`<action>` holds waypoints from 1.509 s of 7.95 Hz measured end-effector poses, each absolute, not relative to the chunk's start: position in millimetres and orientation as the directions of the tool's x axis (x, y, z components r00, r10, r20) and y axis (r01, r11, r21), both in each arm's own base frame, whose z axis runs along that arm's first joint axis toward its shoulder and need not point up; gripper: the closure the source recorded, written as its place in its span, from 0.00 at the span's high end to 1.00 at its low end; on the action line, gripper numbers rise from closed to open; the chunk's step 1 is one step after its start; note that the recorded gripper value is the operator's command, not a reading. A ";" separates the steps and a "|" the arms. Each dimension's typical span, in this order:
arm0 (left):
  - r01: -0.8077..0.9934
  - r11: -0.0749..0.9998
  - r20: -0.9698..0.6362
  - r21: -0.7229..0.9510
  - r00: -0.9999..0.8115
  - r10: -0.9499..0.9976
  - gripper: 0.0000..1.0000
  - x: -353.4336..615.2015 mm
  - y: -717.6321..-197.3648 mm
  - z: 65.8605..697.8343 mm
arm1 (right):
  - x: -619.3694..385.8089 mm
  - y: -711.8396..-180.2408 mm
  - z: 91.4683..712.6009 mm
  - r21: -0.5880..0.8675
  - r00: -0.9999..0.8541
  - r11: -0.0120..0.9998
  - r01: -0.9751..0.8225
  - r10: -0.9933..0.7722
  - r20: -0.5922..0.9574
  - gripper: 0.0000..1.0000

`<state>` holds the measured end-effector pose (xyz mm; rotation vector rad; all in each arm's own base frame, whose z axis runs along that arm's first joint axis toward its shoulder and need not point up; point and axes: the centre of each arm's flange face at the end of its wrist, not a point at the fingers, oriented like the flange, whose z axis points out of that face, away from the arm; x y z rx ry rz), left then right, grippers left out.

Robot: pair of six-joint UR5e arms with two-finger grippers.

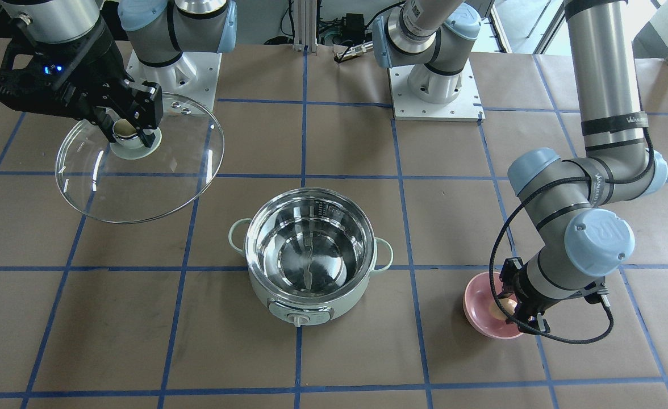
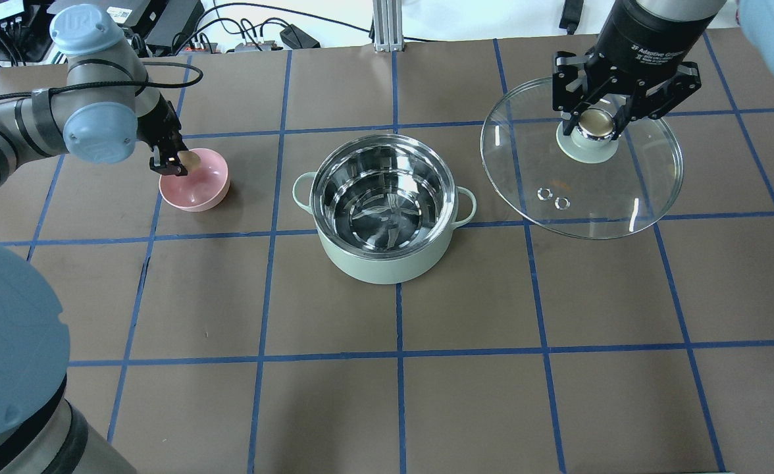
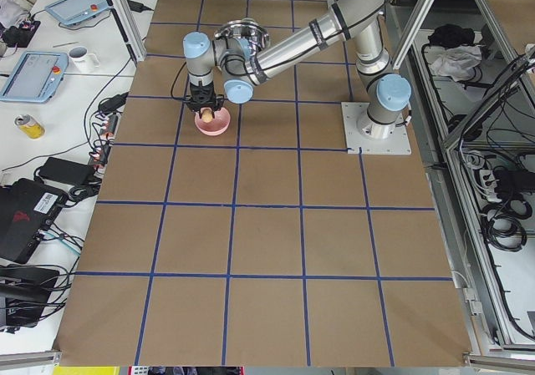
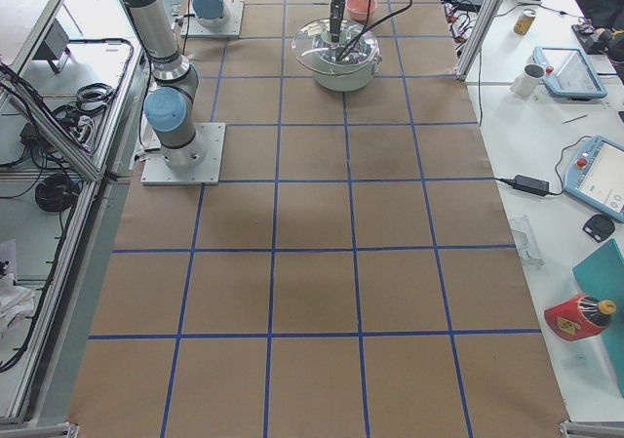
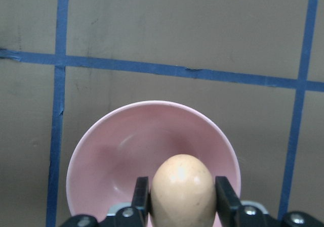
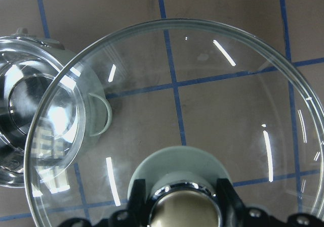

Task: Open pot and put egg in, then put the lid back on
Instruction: 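Lift the egg with the left gripper and carry it over the pot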

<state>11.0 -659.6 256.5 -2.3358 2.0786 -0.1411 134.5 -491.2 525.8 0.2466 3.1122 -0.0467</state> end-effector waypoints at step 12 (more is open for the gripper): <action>-0.967 0.248 0.171 -0.052 -0.254 -0.952 0.00 -307.6 -538.0 367.3 | 134.7 -491.1 525.8 -0.028 -0.987 0.987 0.157 0.156 -0.020 0.16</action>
